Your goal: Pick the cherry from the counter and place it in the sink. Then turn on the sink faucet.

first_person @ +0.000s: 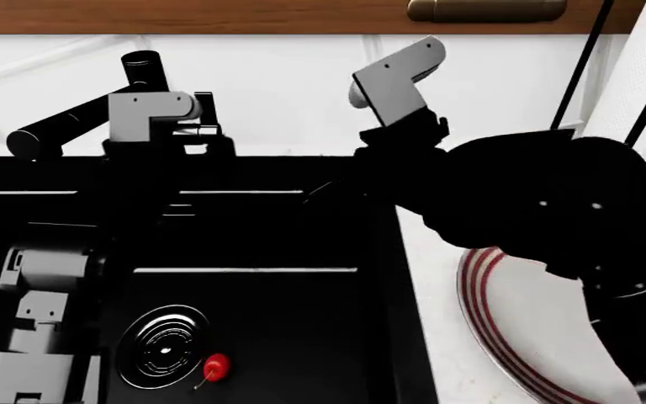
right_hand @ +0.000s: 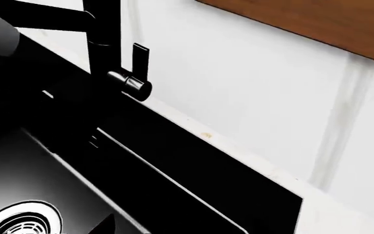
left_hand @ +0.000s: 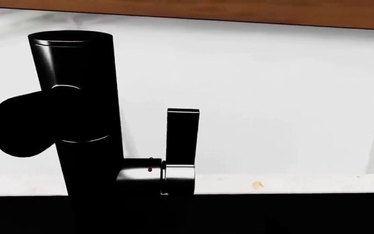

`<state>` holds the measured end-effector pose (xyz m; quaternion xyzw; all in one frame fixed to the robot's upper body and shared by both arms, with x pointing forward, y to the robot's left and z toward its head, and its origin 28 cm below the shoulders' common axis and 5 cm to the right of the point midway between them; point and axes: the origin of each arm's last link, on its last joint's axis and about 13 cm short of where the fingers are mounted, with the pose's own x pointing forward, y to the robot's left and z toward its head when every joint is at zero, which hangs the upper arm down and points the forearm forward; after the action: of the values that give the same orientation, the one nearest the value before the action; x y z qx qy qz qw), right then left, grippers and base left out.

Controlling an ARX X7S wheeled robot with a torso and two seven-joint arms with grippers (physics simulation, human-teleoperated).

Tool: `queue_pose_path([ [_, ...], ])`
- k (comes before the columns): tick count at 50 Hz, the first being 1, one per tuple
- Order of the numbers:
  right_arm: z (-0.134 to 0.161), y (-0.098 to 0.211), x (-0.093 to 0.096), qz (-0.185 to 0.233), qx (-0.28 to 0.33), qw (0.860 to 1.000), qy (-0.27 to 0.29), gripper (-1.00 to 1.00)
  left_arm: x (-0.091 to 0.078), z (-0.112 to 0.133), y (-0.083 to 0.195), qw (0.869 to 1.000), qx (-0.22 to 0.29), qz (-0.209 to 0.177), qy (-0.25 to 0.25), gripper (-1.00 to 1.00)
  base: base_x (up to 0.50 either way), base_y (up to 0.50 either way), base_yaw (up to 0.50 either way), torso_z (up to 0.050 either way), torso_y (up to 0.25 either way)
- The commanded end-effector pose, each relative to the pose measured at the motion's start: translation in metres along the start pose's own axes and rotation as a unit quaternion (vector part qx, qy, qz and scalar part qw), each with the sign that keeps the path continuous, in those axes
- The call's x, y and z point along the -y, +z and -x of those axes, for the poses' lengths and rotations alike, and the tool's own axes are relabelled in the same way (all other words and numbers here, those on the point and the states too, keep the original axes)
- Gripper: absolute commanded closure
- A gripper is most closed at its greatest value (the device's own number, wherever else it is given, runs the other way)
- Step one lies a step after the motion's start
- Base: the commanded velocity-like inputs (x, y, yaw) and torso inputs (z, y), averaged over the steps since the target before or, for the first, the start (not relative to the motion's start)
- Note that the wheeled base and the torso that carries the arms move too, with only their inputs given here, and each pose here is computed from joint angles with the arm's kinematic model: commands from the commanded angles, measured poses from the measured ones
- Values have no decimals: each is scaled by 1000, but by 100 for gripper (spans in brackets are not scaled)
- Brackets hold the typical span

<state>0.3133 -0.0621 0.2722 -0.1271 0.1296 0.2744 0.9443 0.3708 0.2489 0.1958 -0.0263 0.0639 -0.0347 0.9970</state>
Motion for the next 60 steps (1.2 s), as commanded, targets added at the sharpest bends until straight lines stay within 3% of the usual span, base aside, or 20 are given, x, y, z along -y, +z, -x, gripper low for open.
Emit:
queue_pose_path([
  [1,24,5,23,1,29,996,-80,-100,8,3,3,1000,4,4,-16,-100,0,0,0,0,0],
  [16,39,11,53,-27,70,978,-194,-100,22,2,8,999,22,13,-30,-100,0,0,0,0,0],
  [17,39,11,58,-45,76,976,-201,-100,23,2,8,999,23,14,-28,-100,0,0,0,0,0],
  [27,38,5,84,-67,75,957,-274,-100,29,-6,23,999,39,22,-8,-100,0,0,0,0,0],
  [45,36,-2,95,-77,62,950,-297,-100,41,-36,30,998,52,44,11,-100,0,0,0,0,0],
  [60,31,-6,93,-83,58,953,-285,-100,46,-57,27,996,59,60,34,-100,0,0,0,0,0],
])
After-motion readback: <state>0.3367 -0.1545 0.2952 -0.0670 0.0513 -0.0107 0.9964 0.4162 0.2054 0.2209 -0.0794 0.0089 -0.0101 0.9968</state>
